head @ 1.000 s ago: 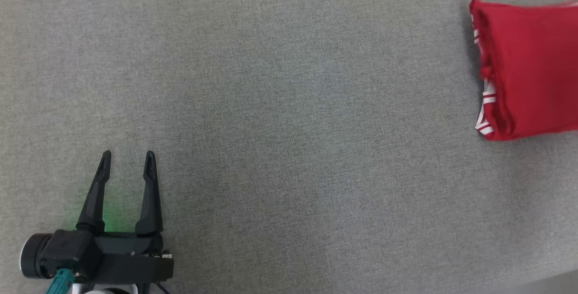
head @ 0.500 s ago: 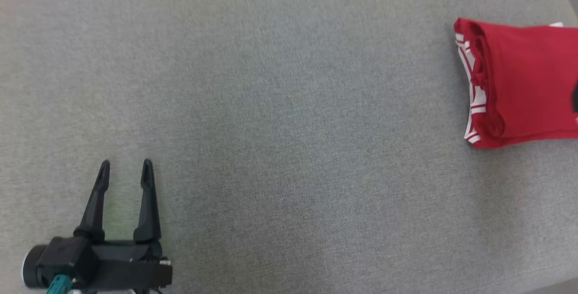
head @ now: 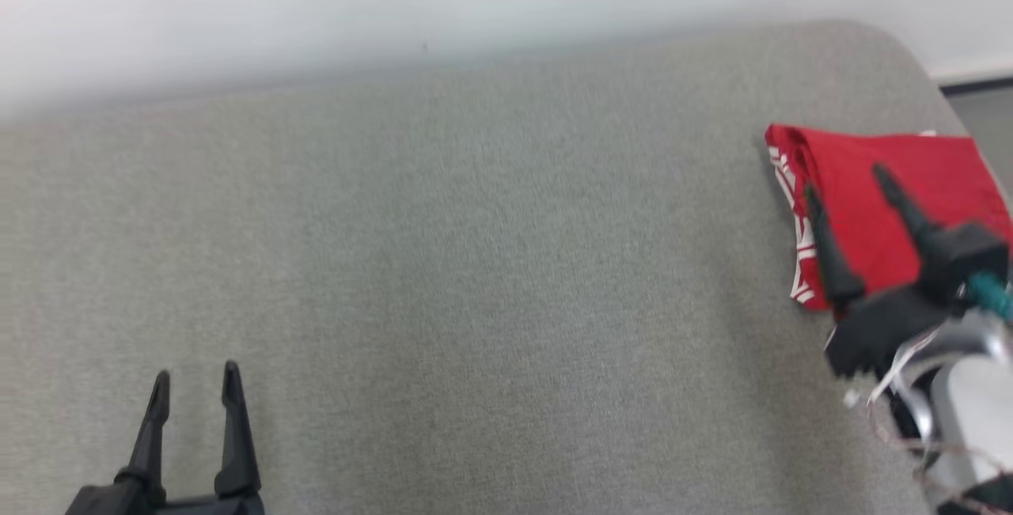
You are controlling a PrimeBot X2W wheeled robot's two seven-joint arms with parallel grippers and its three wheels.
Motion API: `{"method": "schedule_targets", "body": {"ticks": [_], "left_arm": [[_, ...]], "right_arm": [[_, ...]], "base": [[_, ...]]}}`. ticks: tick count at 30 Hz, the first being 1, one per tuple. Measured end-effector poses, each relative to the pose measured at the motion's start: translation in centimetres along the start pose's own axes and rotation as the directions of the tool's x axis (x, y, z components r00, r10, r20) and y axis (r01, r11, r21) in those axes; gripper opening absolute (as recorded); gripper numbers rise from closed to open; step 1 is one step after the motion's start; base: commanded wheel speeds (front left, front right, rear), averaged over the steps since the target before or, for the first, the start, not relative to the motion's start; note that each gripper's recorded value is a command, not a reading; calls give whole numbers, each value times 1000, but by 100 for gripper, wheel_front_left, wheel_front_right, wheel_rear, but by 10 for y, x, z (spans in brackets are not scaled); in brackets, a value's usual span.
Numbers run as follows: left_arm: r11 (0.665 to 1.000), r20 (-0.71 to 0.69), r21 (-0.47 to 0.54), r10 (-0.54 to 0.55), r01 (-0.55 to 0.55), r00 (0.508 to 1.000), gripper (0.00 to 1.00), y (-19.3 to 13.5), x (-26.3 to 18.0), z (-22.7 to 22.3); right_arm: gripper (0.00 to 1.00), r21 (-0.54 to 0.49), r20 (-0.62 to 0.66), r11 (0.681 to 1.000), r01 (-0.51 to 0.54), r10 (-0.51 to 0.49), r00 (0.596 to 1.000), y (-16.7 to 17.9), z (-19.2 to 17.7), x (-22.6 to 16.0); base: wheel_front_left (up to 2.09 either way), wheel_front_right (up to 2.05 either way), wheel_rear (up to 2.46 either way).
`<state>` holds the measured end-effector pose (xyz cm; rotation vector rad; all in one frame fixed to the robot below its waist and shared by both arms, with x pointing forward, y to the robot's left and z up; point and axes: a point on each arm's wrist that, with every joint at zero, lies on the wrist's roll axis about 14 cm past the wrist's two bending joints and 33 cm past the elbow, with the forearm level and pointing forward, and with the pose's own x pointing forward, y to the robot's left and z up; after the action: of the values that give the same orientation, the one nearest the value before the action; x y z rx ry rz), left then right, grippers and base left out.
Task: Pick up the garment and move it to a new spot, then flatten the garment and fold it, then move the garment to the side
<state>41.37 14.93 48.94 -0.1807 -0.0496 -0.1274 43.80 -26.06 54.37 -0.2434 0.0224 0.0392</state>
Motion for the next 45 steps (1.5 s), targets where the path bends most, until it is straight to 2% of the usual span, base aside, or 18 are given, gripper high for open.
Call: {"method": "schedule_targets", "body": {"ticks": [9, 21, 31, 45], "left_arm": [[997, 15, 5, 82, -82, 997, 100, 17, -40, 13], [981, -10, 6, 194, -194, 981, 100, 38, -75, 7], [981, -52, 40, 194, -192, 980, 100, 40, -88, -6], [985, -30, 70, 162, -160, 986, 100, 41, -95, 2]], "right_arm": [[100, 136, 19, 990, -48, 46, 999, 35, -19, -50], [100, 268, 33, 963, -24, 16, 999, 63, -37, -79], [100, 299, 22, 954, -21, 15, 1000, 76, -46, -90], [100, 302, 28, 953, -20, 12, 1000, 78, -45, -91]], "base": [[0, 0, 0], [0, 0, 0], [0, 0, 0], [0, 0, 0]]}}
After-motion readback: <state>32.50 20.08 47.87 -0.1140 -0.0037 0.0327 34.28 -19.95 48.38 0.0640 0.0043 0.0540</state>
